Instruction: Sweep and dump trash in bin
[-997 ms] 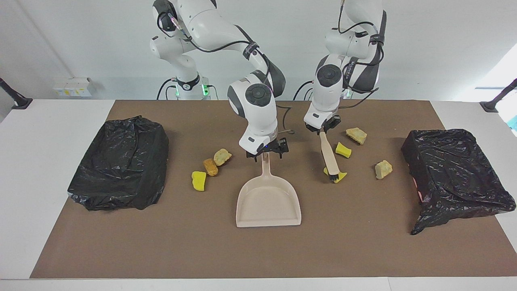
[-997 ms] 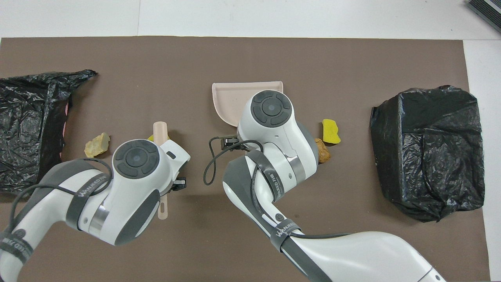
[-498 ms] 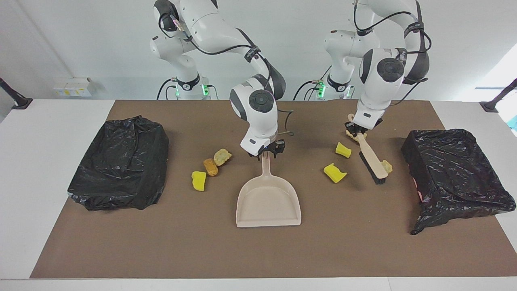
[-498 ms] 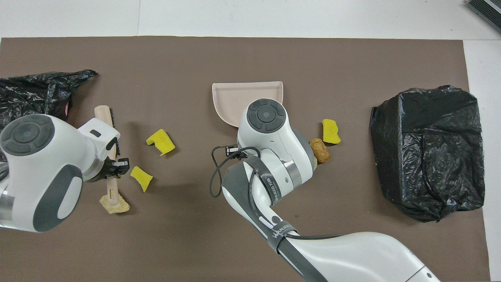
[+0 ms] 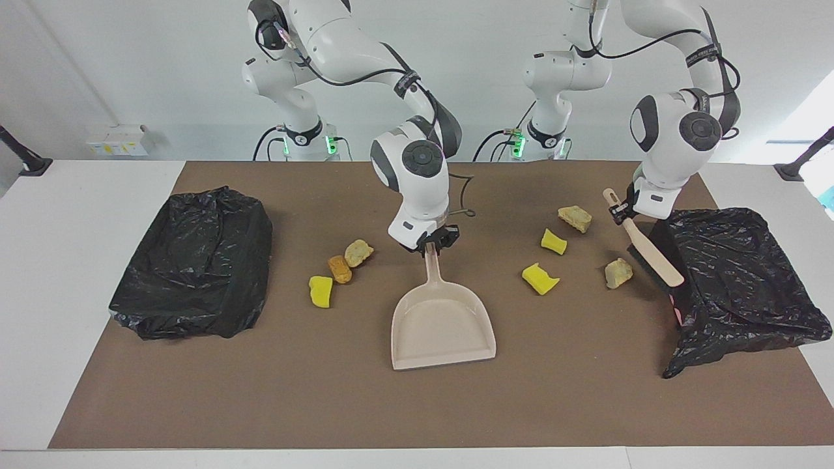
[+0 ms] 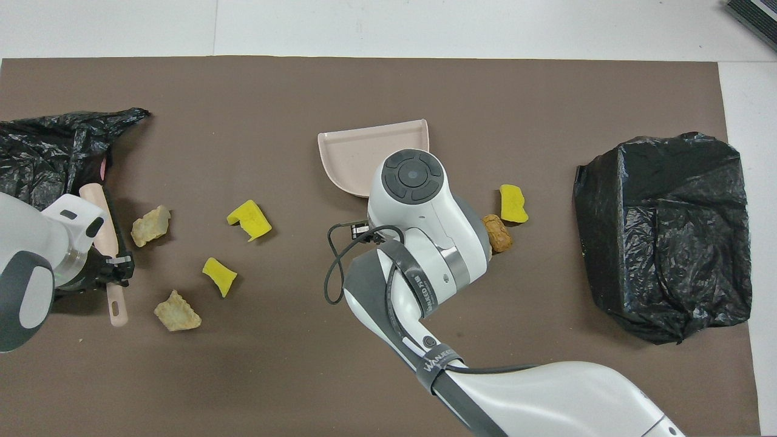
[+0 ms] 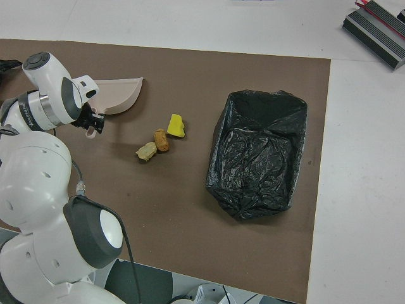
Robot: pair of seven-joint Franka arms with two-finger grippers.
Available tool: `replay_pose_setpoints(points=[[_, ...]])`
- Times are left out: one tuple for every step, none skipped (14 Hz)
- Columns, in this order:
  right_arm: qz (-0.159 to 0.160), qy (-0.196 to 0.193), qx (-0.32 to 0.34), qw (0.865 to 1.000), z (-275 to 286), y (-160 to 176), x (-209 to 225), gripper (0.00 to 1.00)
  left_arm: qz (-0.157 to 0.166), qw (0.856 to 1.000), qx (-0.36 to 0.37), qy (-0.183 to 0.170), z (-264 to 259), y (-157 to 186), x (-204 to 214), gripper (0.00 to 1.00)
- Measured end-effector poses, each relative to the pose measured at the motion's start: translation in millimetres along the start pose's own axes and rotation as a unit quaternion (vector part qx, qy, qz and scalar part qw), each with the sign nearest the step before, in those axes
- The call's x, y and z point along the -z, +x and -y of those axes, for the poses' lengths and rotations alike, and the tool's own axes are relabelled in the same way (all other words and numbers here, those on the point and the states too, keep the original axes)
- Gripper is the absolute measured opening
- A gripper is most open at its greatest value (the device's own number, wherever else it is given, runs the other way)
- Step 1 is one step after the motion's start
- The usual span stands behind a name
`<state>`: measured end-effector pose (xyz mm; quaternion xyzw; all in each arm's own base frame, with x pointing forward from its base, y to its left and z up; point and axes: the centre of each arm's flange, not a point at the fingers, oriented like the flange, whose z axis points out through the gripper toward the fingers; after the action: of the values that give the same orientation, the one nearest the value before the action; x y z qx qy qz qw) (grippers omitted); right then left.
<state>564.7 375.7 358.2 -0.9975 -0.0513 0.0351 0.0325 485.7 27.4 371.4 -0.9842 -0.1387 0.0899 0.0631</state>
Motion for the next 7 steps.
replay_pose_setpoints(points=[[-0.002, -0.001, 0.005, 1.000, -3.2, 1.5, 2.1, 0.33, 0.002, 1.000, -0.010, 0.001, -2.8, -1.9, -10.0, 0.26], [-0.003, -0.002, 0.016, 1.000, -6.3, 2.6, 4.9, 0.33, 0.000, 1.000, -0.020, 0.001, -9.2, -3.2, -17.8, 0.26], [-0.004, -0.002, 0.030, 1.000, -7.9, 2.6, 9.6, 0.33, -0.001, 0.999, -0.032, 0.002, -18.3, -5.1, -22.4, 0.26], [-0.007, -0.001, 0.046, 0.999, -8.1, 0.9, 17.2, 0.33, -0.001, 0.999, -0.049, 0.005, -31.9, -8.7, -23.5, 0.26], [-0.009, 0.000, 0.071, 0.997, -8.5, -2.1, 28.2, 0.33, -0.004, 0.998, -0.066, 0.008, -48.6, -14.1, -22.0, 0.26], [-0.009, 0.000, 0.110, 0.994, -12.1, -6.1, 41.0, 0.33, -0.007, 0.996, -0.085, 0.011, -65.7, -20.4, -20.3, 0.26], [0.000, -0.003, 0.169, 0.986, -23.7, -12.5, 56.1, 0.33, -0.009, 0.994, -0.108, 0.012, -83.8, -27.8, -18.7, 0.26]])
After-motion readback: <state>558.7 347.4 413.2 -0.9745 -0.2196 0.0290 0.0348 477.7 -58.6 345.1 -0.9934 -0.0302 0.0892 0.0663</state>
